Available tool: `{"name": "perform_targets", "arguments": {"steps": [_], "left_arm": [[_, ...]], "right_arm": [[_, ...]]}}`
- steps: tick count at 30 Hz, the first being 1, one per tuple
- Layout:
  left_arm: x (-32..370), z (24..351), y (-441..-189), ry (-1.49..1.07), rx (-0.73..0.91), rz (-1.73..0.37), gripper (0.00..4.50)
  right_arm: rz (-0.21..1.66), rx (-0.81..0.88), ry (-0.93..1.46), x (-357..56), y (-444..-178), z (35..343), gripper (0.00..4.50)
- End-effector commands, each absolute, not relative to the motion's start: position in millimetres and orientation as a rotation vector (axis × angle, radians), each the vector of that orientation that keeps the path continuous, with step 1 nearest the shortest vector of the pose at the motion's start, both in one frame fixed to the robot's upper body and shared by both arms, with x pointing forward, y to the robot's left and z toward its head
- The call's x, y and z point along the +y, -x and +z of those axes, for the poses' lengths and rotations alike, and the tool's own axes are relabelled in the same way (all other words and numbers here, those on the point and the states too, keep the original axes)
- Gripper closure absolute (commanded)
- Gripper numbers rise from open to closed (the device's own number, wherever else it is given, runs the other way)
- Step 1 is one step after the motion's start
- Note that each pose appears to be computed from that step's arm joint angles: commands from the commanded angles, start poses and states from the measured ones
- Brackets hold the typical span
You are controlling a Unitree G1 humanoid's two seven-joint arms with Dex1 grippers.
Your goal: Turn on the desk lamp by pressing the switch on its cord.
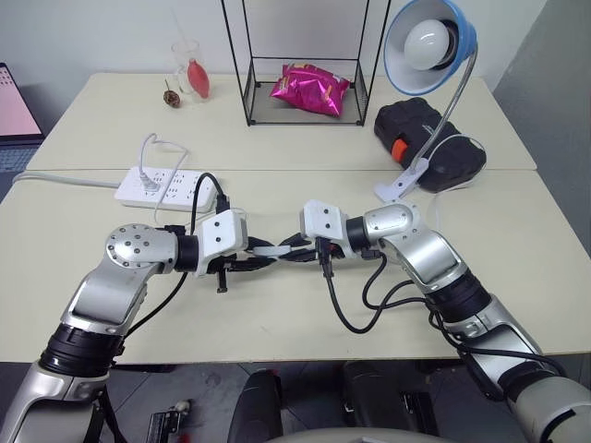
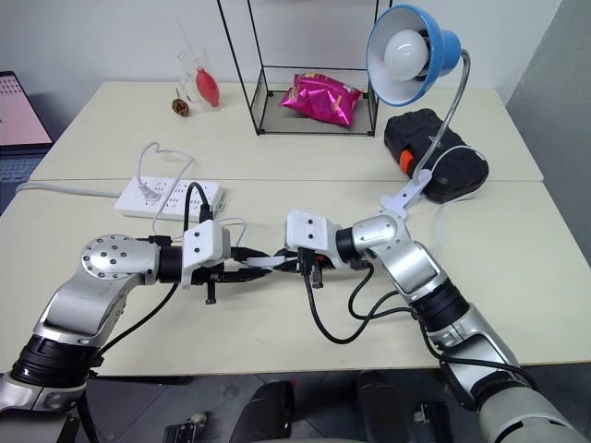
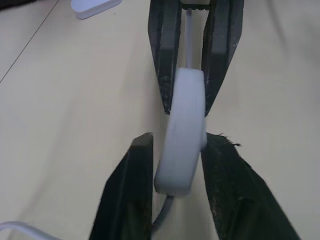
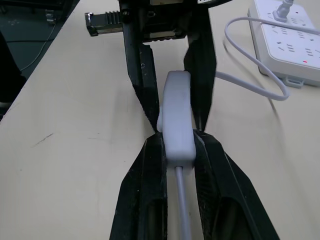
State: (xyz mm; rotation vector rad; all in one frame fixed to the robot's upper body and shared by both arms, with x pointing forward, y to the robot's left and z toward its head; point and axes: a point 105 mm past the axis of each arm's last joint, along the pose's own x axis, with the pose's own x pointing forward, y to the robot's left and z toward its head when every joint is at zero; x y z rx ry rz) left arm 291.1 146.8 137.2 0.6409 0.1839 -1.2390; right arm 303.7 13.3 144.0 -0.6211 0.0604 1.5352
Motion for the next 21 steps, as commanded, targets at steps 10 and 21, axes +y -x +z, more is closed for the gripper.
{"name": "perform_targets", "arguments": {"steps": [10, 21], "left_arm": [[148.3, 154.2, -299.2, -0.677, 0.114, -1.186, 3.84], [145.4, 153.1, -292.7, -0.638, 0.095, -1.211, 3.51]], "right_arm": [[1.558, -0.008, 0.636, 19.5, -298.2, 158.8, 4.11], [1.57, -0.011, 0.623, 22.1, -296.4, 159.7, 4.11]]}}
